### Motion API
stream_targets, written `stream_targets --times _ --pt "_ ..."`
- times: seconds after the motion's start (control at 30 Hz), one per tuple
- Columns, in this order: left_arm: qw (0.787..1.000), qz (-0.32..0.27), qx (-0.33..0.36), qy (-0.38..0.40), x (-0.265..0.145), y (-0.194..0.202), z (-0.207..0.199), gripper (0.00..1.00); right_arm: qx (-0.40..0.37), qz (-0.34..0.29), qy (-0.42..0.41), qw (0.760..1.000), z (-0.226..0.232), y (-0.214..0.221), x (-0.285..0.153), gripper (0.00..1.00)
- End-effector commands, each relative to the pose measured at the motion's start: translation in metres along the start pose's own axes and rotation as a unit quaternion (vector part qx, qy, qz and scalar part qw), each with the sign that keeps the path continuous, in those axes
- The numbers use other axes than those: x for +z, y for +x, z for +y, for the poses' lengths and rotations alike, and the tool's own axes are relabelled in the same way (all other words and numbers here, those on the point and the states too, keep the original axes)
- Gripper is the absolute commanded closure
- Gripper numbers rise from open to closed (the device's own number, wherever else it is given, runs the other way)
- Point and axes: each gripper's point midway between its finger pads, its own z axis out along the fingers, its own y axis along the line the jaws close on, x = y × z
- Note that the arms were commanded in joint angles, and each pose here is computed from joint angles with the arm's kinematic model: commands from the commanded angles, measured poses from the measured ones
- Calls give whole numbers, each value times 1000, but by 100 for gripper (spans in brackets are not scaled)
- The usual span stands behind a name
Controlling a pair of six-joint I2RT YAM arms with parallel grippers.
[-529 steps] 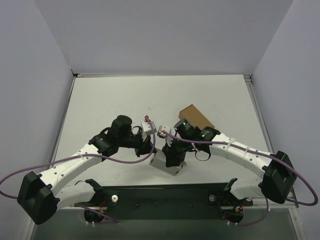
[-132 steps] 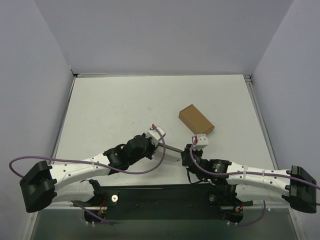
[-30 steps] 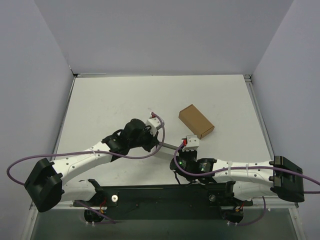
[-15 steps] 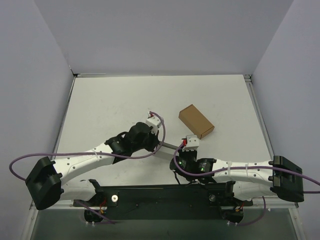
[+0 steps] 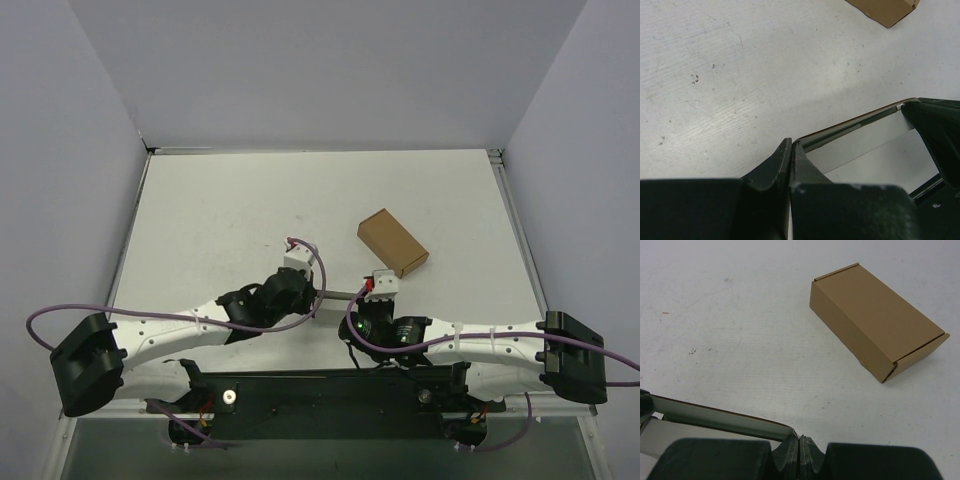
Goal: Fold the paper box
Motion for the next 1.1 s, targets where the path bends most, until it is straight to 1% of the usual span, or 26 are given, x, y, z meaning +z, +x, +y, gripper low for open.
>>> stream_targets --times 0.0,0.1,0.27,0.5,0.63,0.77,0.87,0.93,0.97,1.0,1.07 --pt "999 5 -41 6 -1 16 -9 100 -31 41 -5 999 -1 22 -1 100" --pt "998 -12 -63 16 -2 15 -14 100 -32 41 -6 999 -1 24 -1 100" --pt "997 -23 -74 11 -1 11 -18 100 -35 42 -7 998 1 24 -2 100" --pt "992 -40 -116 19 1 14 -27 100 -35 42 -8 998 1 25 -2 100" --pt "990 -49 -128 24 1 12 -32 100 -35 42 -9 998 3 26 -2 100" --pt "991 -46 -126 21 2 16 -33 100 -36 42 -10 998 3 26 -3 100" --pt "992 -42 -120 20 0 28 -31 100 -35 41 -9 999 1 26 -3 100" --pt "991 -55 -122 18 -2 28 -29 100 -31 40 -9 999 1 26 -3 100" --pt "992 -52 -116 18 -4 36 -28 100 -32 40 -9 999 1 26 -3 100" --pt "991 -62 -117 14 -6 34 -26 100 -31 41 -9 999 0 27 -3 100" --pt "992 -64 -109 7 -8 40 -23 100 -33 40 -9 999 1 27 -3 100"
